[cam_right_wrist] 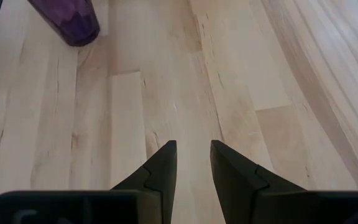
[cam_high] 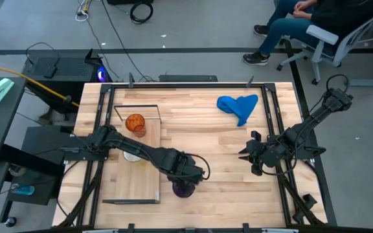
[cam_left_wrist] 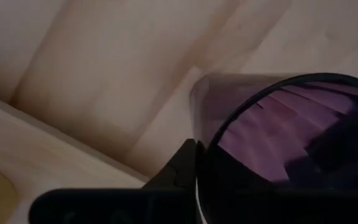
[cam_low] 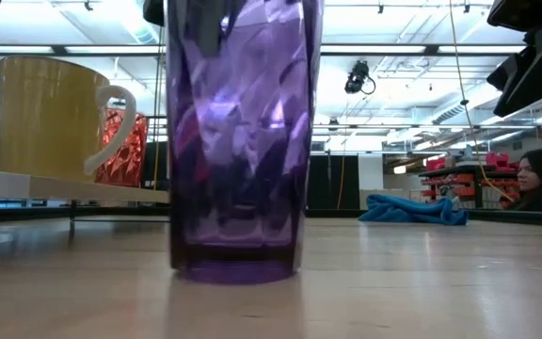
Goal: Stack small to large cups/mugs on shelf
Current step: Put the violet cup on the shelf
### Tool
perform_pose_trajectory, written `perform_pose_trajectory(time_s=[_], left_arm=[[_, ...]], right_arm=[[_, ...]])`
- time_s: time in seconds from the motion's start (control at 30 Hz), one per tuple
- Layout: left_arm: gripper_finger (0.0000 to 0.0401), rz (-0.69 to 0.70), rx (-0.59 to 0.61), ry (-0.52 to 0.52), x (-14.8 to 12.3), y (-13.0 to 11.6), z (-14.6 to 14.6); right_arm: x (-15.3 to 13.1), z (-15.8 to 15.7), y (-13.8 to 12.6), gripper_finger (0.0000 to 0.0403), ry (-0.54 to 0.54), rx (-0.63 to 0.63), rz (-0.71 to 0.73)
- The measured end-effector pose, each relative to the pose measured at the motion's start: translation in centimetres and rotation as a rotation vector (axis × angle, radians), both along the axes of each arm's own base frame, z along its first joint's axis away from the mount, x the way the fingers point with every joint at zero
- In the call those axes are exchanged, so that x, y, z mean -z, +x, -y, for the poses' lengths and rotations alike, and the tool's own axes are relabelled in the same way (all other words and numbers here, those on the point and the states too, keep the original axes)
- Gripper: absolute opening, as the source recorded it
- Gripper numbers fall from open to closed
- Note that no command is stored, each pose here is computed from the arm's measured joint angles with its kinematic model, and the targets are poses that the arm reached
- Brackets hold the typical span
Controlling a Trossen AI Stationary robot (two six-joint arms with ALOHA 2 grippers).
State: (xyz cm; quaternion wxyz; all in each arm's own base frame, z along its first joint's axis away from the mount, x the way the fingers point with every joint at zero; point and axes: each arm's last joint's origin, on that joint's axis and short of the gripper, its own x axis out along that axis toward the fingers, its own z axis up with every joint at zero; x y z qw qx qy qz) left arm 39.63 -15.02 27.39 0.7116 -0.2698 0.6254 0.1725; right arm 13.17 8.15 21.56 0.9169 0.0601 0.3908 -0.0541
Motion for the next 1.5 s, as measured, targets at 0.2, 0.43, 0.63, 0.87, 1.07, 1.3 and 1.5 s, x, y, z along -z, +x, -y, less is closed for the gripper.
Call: perform_pose_trajectory(time_s=[0.2,0.43,0.63,0.87,1.07,1.3,1.5], left_arm=[[0.0012,0.005,-0.003,-0.063,-0.8,0.0,-0.4],[0.0012,0.144,-0.007,-0.111,-5.9,0.0,-0.8],[0.0012,0.311,-0.048,-0.12,-10.6,-1.0,-2.1],[0.0012,0.251,-0.141,-0.083,-12.6,-3.5,-3.9],[0.0012,0.202,-0.226,-0.103,-13.6,-5.2,-4.5],[0.0012,0.209,-0.281,-0.102,-14.3,-6.5,-3.9],[0.0012,0.225,-0.285,-0.085,-14.4,-7.1,-2.7]], right_arm=[[0.0,0.0,0.0,0.0105,0.0,0.0,0.0],[0.0,0.0,0.0,0.0105,-0.005,-0.005,-0.001],[0.0,0.0,0.0,0.0105,-0.005,-0.006,0.0],[0.0,0.0,0.0,0.0105,-0.011,-0.01,-0.002],[0.0,0.0,0.0,0.0105,-0.018,-0.017,-0.003],[0.0,0.0,0.0,0.0105,-0.023,-0.019,-0.008],[0.0,0.0,0.0,0.0105,-0.026,-0.021,-0.008]])
